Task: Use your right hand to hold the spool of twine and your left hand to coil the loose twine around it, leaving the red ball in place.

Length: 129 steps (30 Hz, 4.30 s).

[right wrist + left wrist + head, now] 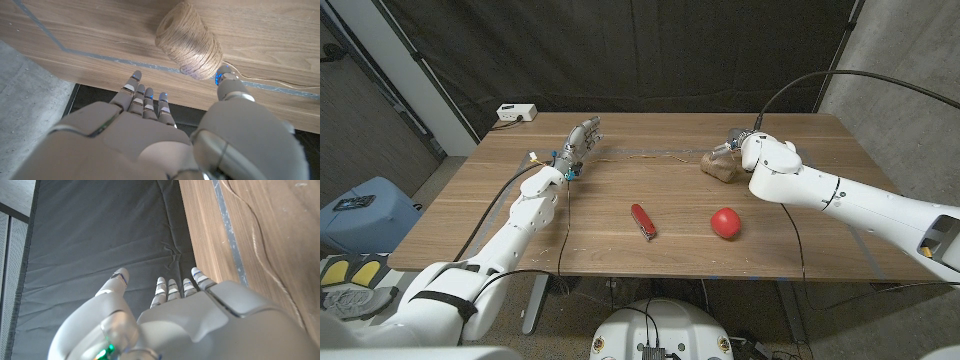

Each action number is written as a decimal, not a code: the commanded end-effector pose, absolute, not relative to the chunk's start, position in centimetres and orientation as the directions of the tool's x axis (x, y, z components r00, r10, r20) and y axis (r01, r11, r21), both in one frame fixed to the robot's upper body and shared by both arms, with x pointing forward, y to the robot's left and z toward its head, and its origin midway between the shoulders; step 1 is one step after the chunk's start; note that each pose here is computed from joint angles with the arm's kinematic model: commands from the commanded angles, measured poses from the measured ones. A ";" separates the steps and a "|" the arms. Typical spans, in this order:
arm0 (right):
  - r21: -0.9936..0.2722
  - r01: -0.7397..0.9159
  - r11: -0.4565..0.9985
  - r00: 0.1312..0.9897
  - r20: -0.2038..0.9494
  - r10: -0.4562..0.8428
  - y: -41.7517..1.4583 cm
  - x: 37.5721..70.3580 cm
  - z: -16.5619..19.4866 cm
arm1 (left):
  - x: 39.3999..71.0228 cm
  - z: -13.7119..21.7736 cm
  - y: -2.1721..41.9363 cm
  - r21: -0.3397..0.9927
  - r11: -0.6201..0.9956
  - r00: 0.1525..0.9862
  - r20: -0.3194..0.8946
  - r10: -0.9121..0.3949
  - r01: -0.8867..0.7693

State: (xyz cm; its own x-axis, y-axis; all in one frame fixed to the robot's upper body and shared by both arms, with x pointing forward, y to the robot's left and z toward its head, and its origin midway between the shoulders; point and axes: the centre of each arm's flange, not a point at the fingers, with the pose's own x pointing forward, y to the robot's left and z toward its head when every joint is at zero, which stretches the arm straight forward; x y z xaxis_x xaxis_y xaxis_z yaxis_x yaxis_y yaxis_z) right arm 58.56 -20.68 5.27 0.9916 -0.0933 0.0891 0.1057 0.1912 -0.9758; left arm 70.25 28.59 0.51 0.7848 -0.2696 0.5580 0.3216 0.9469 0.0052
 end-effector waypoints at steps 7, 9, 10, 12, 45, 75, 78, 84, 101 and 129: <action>-0.981 0.086 0.176 0.992 0.067 -0.111 -19.8 59.6 4.7 | 71.6 1.1 27.8 0.020 0.938 0.780 0.549 -0.300 0.347; -0.979 0.099 0.176 0.991 0.080 -0.109 -19.7 59.6 4.9 | 71.7 1.2 27.6 0.022 0.936 0.779 0.547 -0.305 0.350; -0.979 0.101 0.178 0.991 0.083 -0.106 -19.7 59.5 5.0 | 71.8 1.2 27.5 0.022 0.936 0.779 0.547 -0.305 0.351; -0.980 0.098 0.171 0.991 0.080 -0.108 -19.6 59.5 5.0 | 71.9 1.3 27.4 0.028 0.935 0.779 0.546 -0.310 0.352; -0.984 0.015 0.178 0.994 -0.005 -0.109 -17.3 59.6 2.8 | 71.7 2.3 26.8 0.033 0.926 0.758 0.565 -0.327 0.376; -0.991 0.037 0.125 0.994 0.024 -0.108 -18.0 61.4 2.2 | 70.9 1.7 27.9 0.019 0.933 0.768 0.562 -0.306 0.359; -0.992 0.043 0.119 0.993 0.029 -0.115 -18.3 61.5 2.2 | 71.0 1.7 27.9 0.021 0.933 0.769 0.559 -0.309 0.359; -0.993 0.040 0.108 0.992 0.027 -0.123 -18.8 61.4 2.0 | 71.2 1.8 27.8 0.023 0.931 0.768 0.558 -0.314 0.364; -0.995 0.034 0.098 0.987 0.018 -0.159 -20.2 60.9 1.1 | 71.6 1.7 27.0 0.027 0.924 0.767 0.548 -0.333 0.382; -0.999 0.046 0.006 0.986 0.045 -0.162 -18.1 62.1 1.1 | 71.3 0.4 27.5 -0.004 0.927 0.781 0.539 -0.314 0.376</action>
State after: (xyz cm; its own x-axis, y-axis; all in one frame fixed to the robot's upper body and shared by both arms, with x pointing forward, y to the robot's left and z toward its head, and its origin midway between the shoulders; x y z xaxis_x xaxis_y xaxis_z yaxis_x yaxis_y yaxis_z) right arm 61.82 -18.61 1.03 0.9866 -0.1595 0.0341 0.0406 0.0378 -0.9985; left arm 71.28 27.42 0.90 0.7767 -0.3203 0.5423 0.3744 0.9272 0.0113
